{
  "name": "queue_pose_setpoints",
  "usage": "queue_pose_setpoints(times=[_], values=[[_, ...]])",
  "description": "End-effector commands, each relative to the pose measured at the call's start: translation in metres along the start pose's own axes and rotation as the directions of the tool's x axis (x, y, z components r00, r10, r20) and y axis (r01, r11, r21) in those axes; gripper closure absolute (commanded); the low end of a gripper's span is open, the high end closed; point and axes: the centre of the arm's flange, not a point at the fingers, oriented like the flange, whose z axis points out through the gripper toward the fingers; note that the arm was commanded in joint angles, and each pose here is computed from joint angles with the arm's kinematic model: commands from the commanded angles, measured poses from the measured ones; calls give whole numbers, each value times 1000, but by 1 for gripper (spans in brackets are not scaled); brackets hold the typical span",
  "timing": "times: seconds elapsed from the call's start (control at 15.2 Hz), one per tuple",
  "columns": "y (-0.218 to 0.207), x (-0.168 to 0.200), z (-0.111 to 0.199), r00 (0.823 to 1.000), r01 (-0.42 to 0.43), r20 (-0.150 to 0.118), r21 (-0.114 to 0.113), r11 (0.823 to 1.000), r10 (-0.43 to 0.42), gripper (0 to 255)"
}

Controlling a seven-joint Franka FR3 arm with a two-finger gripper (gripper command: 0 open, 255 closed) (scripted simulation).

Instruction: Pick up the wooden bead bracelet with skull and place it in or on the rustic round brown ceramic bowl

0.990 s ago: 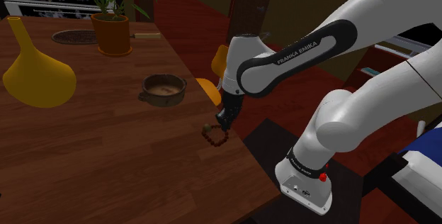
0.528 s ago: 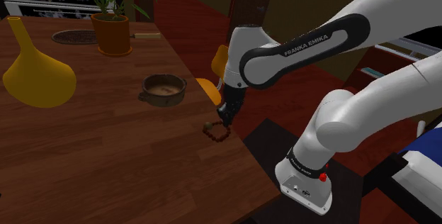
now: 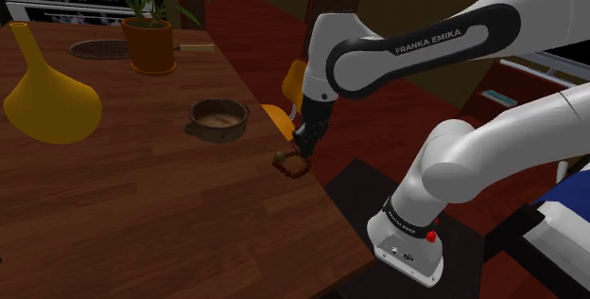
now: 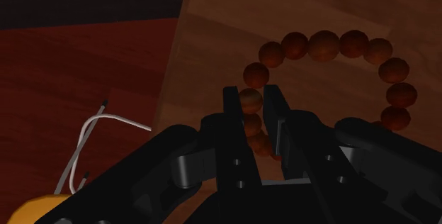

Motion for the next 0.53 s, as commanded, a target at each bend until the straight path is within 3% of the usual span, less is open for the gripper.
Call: queue_pose_setpoints(times=[0.0, 0.46], values=[[-1, -1, -10, 1000, 0, 1, 0, 1000, 0, 255], [-3, -4, -47, 1000, 0, 1, 0, 1000, 0, 255]])
